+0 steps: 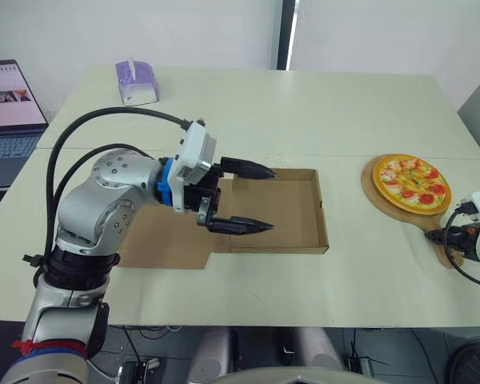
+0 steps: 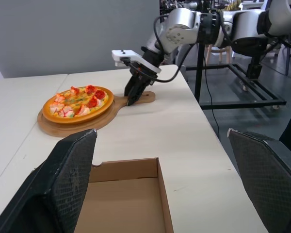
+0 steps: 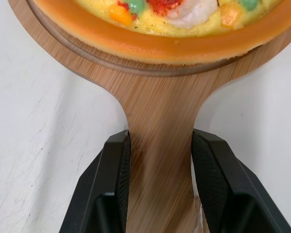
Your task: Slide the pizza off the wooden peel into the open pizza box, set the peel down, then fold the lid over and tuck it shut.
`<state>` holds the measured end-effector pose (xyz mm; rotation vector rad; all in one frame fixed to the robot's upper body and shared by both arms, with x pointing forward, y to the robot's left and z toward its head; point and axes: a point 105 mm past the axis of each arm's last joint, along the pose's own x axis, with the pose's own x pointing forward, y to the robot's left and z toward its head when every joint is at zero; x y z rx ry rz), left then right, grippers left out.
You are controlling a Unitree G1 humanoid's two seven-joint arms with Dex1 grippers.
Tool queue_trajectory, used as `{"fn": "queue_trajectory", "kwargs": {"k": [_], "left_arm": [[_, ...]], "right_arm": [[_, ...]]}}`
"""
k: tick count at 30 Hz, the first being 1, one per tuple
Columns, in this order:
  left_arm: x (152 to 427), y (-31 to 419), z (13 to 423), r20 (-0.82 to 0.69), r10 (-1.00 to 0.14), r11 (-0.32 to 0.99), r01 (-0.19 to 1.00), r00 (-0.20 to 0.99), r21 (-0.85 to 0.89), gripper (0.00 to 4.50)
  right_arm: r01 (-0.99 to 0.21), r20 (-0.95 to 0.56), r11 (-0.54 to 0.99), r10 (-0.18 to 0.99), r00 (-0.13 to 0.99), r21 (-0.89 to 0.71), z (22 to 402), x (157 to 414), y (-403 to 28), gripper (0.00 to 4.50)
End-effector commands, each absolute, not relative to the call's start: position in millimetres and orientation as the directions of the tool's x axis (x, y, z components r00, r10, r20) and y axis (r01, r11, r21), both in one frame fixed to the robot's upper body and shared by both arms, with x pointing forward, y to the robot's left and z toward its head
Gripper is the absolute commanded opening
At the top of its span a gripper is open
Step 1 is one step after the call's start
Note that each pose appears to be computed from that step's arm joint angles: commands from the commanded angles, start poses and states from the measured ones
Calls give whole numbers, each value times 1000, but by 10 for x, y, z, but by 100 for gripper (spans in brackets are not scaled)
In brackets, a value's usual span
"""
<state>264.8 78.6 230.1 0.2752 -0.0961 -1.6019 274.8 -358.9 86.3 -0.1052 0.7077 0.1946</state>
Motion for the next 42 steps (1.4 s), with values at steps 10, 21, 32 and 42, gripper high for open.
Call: {"fn": "queue_trajectory", "kwargs": {"k": [10, 21, 32, 42], "left_arm": [[2827, 1174, 2430, -137, -973, 138, 948, 184, 287, 450], [2892, 1641, 2447, -174, -901, 332, 891, 397, 310, 450], [2657, 1764, 2384, -261, -896, 290, 919, 359, 269, 450], [2576, 1792, 2337, -285, -894, 271, 925, 344, 266, 450]], "right_arm": [[-304, -326, 933, 233, 916, -190, 1636, 3099, -3353, 158], [-549, -275, 764, 477, 835, -339, 2087, 3252, -2757, 158], [-721, -383, 490, 622, 683, -491, 2141, 3249, -2330, 158], [-758, -457, 313, 646, 611, -572, 2123, 3257, -2173, 158]]}}
